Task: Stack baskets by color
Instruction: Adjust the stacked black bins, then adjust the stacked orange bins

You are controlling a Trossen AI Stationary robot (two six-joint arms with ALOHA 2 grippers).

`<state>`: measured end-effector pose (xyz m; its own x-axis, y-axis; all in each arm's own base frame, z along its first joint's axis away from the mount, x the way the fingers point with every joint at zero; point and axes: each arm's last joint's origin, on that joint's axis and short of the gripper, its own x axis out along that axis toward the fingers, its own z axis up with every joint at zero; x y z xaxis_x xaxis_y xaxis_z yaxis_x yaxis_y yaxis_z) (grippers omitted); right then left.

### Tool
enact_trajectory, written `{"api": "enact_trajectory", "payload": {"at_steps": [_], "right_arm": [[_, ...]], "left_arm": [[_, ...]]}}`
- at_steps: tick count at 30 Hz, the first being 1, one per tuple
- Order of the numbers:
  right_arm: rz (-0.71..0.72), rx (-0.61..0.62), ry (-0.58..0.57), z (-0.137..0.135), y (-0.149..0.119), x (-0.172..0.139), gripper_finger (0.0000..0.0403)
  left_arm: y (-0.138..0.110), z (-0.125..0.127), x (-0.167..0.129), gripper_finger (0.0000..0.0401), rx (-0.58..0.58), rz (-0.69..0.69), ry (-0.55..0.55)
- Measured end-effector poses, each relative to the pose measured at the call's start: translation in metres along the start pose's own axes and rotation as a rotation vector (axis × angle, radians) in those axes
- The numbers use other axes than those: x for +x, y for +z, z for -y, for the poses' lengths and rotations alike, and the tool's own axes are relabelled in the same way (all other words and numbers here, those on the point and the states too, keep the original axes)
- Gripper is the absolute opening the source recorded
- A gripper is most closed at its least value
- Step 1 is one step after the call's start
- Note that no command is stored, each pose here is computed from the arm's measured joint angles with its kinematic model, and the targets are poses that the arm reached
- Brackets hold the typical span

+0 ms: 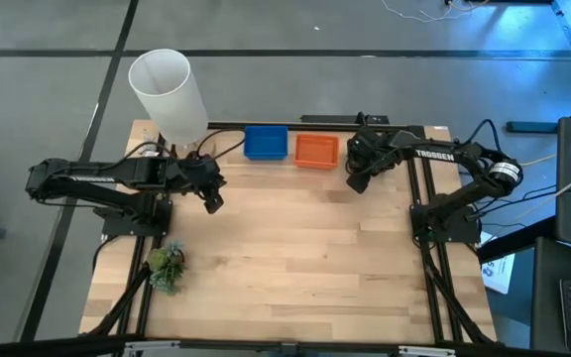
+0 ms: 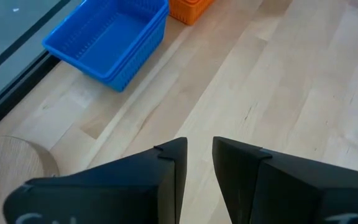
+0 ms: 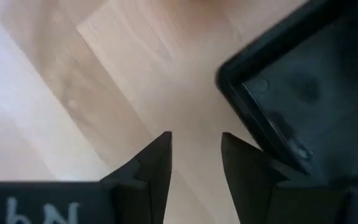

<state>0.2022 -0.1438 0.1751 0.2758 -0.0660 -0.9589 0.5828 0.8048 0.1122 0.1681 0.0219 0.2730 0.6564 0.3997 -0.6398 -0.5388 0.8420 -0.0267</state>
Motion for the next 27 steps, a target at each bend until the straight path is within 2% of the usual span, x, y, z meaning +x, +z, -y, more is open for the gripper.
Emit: {"api": "enact_trajectory", "payload": {"at_steps": [3,5,7,10,14,20,27], "right_arm": [[0.019,0.01,0.142,-0.006,0.002,0.0,0.0139],[0.071,-0.024,0.253,-0.014,0.008,-0.001,0.0139],[0.146,-0.071,0.296,-0.022,0.015,-0.001,0.0139],[0.25,-0.132,0.283,-0.027,0.024,-0.003,0.0139],[0.319,-0.172,0.243,-0.029,0.03,-0.004,0.0139],[0.305,-0.185,0.212,-0.028,0.028,-0.004,0.0139],[0.313,-0.203,0.102,-0.025,0.029,-0.003,0.0139]], "left_arm": [[0.0,0.0,0.0,0.0069,-0.001,0.0,0.0],[0.0,0.0,0.0,0.0069,0.0,0.0,0.0],[0.0,0.0,0.0,0.0069,-0.001,0.002,0.004],[0.0,-0.001,0.0,0.0069,-0.001,0.007,0.017],[0.0,-0.001,0.0,0.0069,0.0,0.006,0.017],[0.0,-0.001,0.0,0.0069,0.025,0.007,0.018],[0.0,-0.001,0.0,0.0069,0.025,0.007,0.019]]}}
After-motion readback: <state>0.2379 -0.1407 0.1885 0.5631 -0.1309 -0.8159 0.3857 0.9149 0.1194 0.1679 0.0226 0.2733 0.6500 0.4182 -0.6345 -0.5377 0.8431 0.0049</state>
